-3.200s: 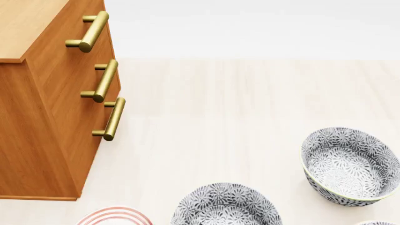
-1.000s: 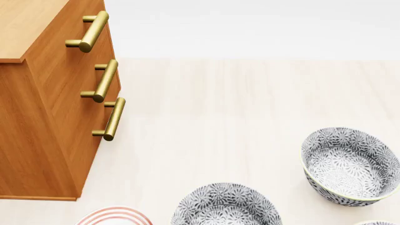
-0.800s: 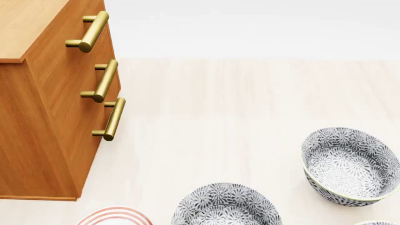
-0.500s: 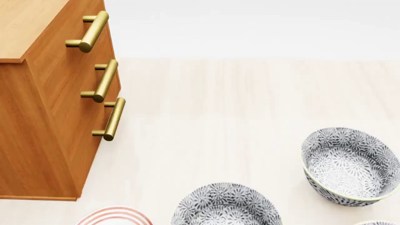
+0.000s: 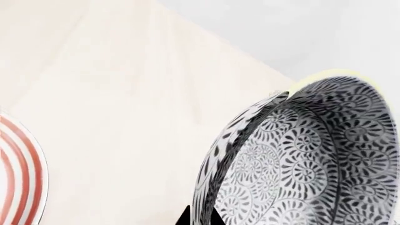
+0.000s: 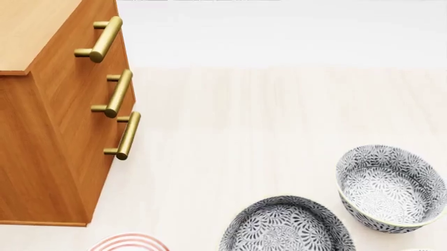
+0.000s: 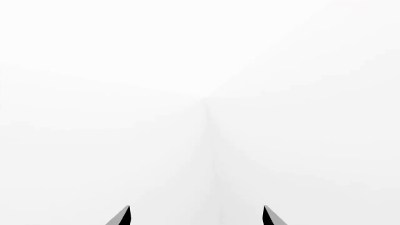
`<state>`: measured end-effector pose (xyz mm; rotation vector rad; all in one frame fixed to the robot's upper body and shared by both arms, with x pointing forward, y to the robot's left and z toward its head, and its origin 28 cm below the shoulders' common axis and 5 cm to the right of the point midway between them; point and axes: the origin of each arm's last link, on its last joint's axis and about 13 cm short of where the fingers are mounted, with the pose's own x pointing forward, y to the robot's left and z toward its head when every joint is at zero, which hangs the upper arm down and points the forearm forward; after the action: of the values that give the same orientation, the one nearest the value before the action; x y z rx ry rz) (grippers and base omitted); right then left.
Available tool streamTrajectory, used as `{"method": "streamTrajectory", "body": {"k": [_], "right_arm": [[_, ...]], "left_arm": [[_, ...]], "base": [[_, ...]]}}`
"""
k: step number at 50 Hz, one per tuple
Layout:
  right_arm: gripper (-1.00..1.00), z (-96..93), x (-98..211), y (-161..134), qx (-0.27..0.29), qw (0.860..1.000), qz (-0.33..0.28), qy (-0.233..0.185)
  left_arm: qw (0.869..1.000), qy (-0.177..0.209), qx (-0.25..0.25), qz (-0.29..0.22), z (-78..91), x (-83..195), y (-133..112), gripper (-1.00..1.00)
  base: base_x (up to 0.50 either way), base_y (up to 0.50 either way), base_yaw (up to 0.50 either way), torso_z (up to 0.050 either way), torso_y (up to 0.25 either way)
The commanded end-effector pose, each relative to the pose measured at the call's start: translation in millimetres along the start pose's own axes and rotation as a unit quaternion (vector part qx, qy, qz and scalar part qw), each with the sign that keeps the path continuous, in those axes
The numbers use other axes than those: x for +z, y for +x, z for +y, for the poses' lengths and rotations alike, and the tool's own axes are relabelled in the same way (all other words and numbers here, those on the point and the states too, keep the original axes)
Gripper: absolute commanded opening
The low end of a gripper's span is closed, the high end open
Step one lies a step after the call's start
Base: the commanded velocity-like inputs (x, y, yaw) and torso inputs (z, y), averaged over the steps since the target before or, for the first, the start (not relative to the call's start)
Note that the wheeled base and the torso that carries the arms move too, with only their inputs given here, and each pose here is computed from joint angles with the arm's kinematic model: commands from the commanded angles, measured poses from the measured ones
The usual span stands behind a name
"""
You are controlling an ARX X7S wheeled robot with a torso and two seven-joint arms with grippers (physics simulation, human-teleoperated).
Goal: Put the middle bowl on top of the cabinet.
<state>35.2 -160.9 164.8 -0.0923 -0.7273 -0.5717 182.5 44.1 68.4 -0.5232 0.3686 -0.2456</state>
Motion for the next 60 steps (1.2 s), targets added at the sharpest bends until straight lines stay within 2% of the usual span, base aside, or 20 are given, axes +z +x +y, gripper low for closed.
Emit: {"method": "streamTrajectory", "body": {"k": [1,16,31,43,50,55,60], "right_arm": [[1.00,0.7,-0.4,-0.5,0.001,1.000,-0.001,0.001],[1.00,1.6,-0.7,-1.0,0.003,1.000,-0.001,0.002],[1.00,7.1,2.1,-1.0,0.006,1.000,-0.001,0.004],[1.00,8.7,1.1,-2.2,0.006,1.000,-0.003,0.006],[1.00,7.9,-1.2,-3.6,0.004,1.000,-0.004,0.007],[1.00,9.5,-2.9,-5.0,0.004,1.000,-0.005,0.007],[1.00,13.1,-4.2,-5.4,0.005,1.000,-0.006,0.007]], "left_arm": [[0.999,-0.017,-0.036,-0.026,-3.6,7.2,-5.5,-1.00],[0.997,-0.012,-0.052,-0.050,-5.3,16.8,-13.8,-1.00],[0.992,0.003,-0.077,-0.101,-10.2,41.8,-33.0,-1.00],[0.987,0.003,-0.105,-0.118,-13.4,59.1,-43.1,-1.00],[0.978,0.011,-0.134,-0.157,-18.3,95.8,-59.7,-1.00],[0.967,0.036,-0.157,-0.196,-22.9,128.6,-78.9,-1.00],[0.954,0.043,-0.177,-0.237,-26.9,154.1,-97.8,-1.00]], "base": [[0.00,0.00,0.00,0.045,0.176],[0.00,0.00,0.00,0.045,0.173],[0.00,0.00,0.00,0.045,0.174],[0.00,0.00,0.00,0.045,0.194],[0.00,0.00,0.00,0.042,0.219],[0.00,0.00,0.00,0.026,0.146],[0.00,0.00,0.00,0.010,0.081]]}}
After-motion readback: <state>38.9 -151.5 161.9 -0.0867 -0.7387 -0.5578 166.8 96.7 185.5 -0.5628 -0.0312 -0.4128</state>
